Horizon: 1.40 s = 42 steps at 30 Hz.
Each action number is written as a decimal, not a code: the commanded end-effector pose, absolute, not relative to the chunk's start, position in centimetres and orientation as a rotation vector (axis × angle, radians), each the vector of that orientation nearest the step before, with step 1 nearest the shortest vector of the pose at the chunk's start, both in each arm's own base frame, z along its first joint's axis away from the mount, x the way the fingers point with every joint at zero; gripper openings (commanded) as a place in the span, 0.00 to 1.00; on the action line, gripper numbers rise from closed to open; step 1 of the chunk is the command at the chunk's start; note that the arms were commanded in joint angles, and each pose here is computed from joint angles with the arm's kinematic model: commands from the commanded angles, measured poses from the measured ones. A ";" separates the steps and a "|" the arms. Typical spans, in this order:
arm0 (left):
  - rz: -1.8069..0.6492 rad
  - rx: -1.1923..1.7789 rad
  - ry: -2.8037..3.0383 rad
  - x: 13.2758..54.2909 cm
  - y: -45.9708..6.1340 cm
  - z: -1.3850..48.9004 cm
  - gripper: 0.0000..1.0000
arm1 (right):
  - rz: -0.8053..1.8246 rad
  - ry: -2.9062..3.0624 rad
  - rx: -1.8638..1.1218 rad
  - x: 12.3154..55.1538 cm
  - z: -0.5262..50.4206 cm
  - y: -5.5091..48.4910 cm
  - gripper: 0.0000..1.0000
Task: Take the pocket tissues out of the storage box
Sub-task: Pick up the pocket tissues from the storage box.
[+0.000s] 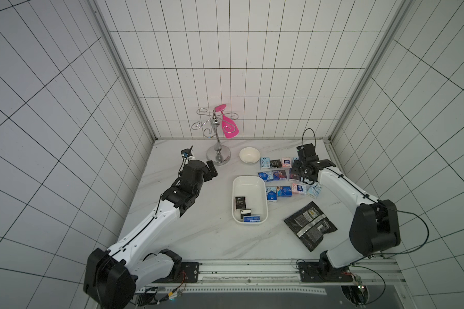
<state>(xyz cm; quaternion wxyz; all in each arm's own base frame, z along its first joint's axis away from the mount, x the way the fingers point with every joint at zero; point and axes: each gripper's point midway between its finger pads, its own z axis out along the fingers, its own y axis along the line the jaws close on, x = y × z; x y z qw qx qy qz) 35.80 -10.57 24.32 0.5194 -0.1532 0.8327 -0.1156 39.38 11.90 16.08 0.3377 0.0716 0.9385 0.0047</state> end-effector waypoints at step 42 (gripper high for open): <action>-0.231 -0.360 1.989 35.9 -10.1 24.6 0.98 | 0.283 2.570 -0.600 24.6 8.2 37.3 0.65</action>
